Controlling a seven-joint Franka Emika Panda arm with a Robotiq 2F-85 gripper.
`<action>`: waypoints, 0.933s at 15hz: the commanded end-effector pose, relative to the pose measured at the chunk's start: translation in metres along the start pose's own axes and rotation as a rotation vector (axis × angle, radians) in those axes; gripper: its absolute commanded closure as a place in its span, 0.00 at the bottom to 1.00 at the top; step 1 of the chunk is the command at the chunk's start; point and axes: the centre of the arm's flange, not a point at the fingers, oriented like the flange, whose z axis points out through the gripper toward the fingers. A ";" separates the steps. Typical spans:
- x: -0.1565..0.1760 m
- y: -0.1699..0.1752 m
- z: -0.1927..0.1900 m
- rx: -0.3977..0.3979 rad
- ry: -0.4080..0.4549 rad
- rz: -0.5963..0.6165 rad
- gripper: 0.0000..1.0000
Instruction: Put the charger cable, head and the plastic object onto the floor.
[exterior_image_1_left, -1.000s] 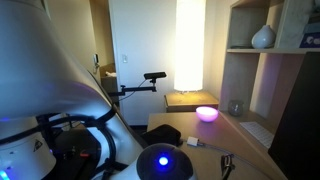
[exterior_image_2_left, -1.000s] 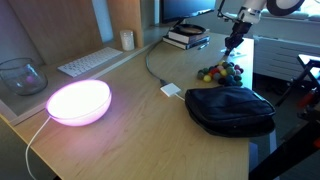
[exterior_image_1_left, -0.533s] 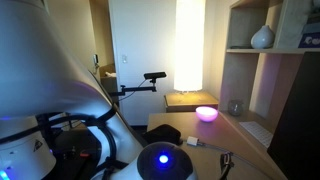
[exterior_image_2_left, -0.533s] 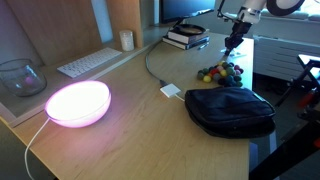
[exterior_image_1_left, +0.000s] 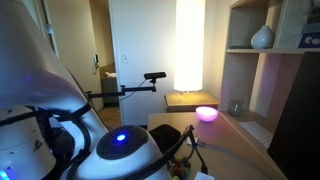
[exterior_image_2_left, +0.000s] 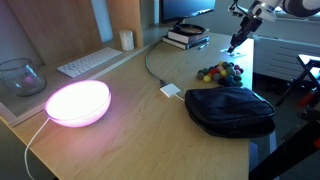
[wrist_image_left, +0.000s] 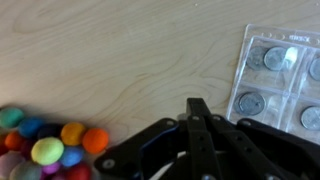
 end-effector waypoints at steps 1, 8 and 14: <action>0.010 -0.003 -0.023 -0.021 -0.038 -0.011 1.00; -0.002 -0.020 -0.021 0.015 -0.062 0.043 1.00; -0.005 -0.033 -0.012 0.067 -0.059 0.061 1.00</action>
